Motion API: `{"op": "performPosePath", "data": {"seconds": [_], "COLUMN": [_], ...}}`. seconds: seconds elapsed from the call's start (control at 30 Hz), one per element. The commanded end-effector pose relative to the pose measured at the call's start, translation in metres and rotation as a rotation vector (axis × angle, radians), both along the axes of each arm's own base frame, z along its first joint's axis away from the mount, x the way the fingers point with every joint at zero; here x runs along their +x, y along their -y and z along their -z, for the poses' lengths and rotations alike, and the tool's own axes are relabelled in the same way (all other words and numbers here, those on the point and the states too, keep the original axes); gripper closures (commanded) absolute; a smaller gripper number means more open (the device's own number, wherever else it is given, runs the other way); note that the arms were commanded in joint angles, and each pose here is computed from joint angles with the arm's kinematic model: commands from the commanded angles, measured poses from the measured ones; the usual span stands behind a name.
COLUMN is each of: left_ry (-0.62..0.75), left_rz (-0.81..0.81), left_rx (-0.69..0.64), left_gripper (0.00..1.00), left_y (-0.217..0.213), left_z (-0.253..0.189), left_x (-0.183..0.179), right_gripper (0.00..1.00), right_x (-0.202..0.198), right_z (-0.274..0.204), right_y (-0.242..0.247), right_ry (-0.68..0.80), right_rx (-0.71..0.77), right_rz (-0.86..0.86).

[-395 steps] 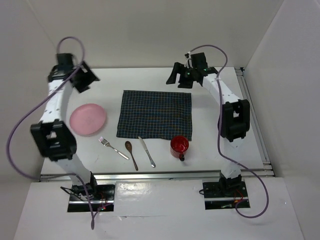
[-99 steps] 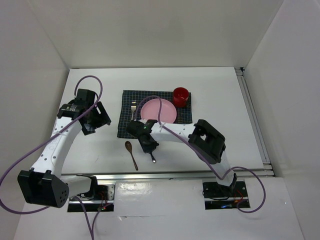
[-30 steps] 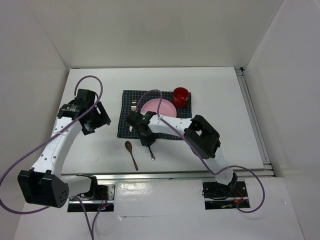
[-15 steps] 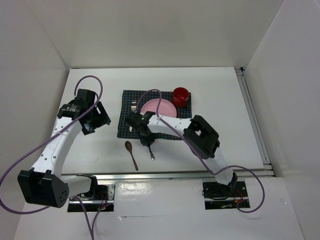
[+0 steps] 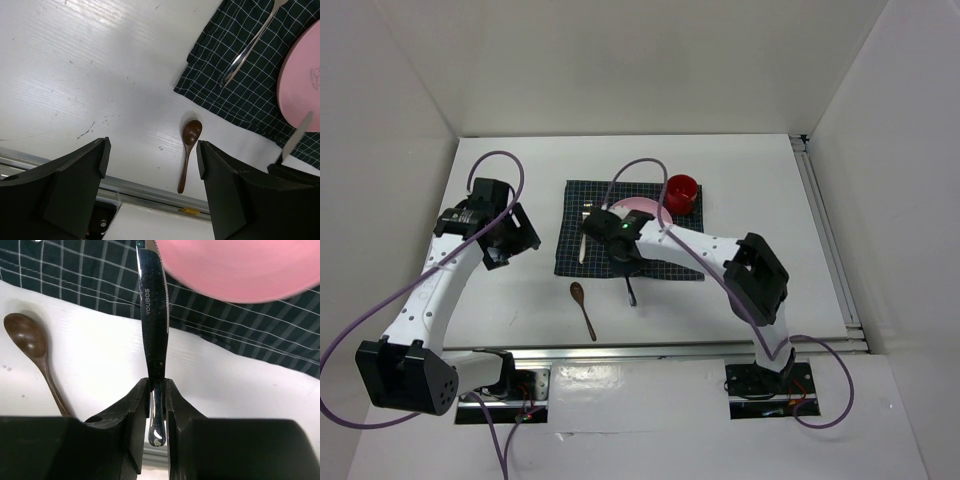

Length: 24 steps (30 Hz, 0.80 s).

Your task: Set the dinner table for one person

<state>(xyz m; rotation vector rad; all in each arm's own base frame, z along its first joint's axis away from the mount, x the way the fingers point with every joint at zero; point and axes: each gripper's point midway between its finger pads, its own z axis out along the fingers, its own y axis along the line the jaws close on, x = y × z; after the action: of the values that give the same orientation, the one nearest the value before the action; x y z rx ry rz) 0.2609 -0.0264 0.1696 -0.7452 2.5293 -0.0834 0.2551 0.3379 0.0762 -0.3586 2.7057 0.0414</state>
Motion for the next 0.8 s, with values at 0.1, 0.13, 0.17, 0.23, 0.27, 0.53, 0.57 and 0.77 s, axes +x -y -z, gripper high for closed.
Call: {"op": "performPosePath", "data": {"seconds": [0.1,0.13,0.17,0.23,0.27,0.53,0.57,0.77], "left_ry": [0.03,0.03,0.03,0.03,0.03,0.011,0.011,0.028], "left_rz": [0.007,0.007,0.007,0.007,0.007,0.003,0.001,0.069], "left_rx": [0.016,0.016,0.016,0.016,0.016,0.005,-0.01,-0.101], "left_gripper": [0.12,0.12,0.12,0.12,0.12,0.12,0.12,0.11], "left_y": [-0.003,-0.003,-0.003,-0.003,-0.003,-0.001,0.001,0.043], "left_z": [-0.005,-0.005,-0.005,-0.005,-0.005,-0.002,-0.002,0.008], "left_x": [0.005,0.005,0.005,0.005,0.005,0.004,0.004,-0.021], "right_gripper": [0.99,0.99,0.99,0.99,0.99,0.99,0.99,0.99], "right_x": [0.022,0.024,0.032,0.039,0.048,0.111,0.111,0.137], "right_z": [-0.038,-0.042,-0.04,-0.037,-0.037,-0.013,0.0,0.012], "right_y": [0.062,0.069,0.081,0.092,0.104,0.14,0.141,0.159], "right_ry": [0.065,0.07,0.071,0.068,0.079,0.09,0.065,0.067], "right_rx": [0.008,0.015,0.015,0.014,0.026,0.057,0.03,0.042], "right_rz": [0.161,0.176,0.213,0.225,0.263,0.313,0.302,0.343]}}
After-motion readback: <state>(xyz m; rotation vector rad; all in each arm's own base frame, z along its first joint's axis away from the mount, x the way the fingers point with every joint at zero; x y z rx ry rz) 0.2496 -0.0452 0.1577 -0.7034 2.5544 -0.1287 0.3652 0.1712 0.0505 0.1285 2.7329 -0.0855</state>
